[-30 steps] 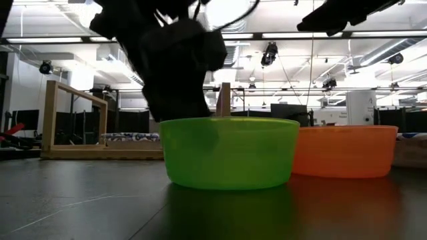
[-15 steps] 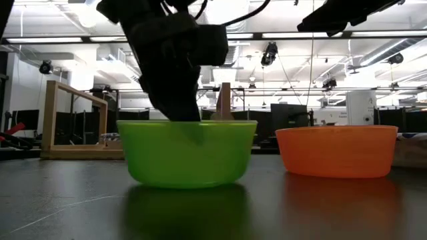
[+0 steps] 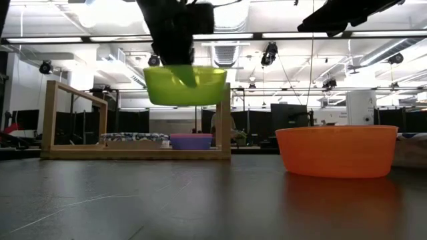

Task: Place and stack bowls onto a shelf
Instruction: Stack the green bowl on top of the pink bowl on the shelf

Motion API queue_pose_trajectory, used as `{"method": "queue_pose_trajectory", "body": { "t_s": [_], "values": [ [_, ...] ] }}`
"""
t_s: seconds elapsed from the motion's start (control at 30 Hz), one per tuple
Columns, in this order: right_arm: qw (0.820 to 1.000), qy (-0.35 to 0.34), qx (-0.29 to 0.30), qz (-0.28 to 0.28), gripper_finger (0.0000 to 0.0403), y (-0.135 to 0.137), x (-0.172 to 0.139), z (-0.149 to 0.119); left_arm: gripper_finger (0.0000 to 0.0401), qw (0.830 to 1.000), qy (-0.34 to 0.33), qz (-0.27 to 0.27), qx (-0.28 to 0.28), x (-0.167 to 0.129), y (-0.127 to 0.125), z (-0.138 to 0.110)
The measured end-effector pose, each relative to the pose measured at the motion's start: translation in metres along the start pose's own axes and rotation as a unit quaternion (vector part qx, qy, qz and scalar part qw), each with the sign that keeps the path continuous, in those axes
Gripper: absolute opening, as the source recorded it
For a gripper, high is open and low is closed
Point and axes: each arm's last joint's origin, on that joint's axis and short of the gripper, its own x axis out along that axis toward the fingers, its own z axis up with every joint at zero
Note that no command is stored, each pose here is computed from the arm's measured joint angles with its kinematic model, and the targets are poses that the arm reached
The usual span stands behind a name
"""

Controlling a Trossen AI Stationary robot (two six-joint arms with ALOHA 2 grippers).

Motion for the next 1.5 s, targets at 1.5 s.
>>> {"method": "queue_pose_trajectory", "body": {
  "t_s": [1.5],
  "values": [
    [1.000, 0.001, -0.001, -0.001, 0.0150, 0.000, 0.000, 0.000, 0.0018, 0.945, -0.095, 0.155, -0.273, -0.008, 0.255, -0.048]
  ]
}}
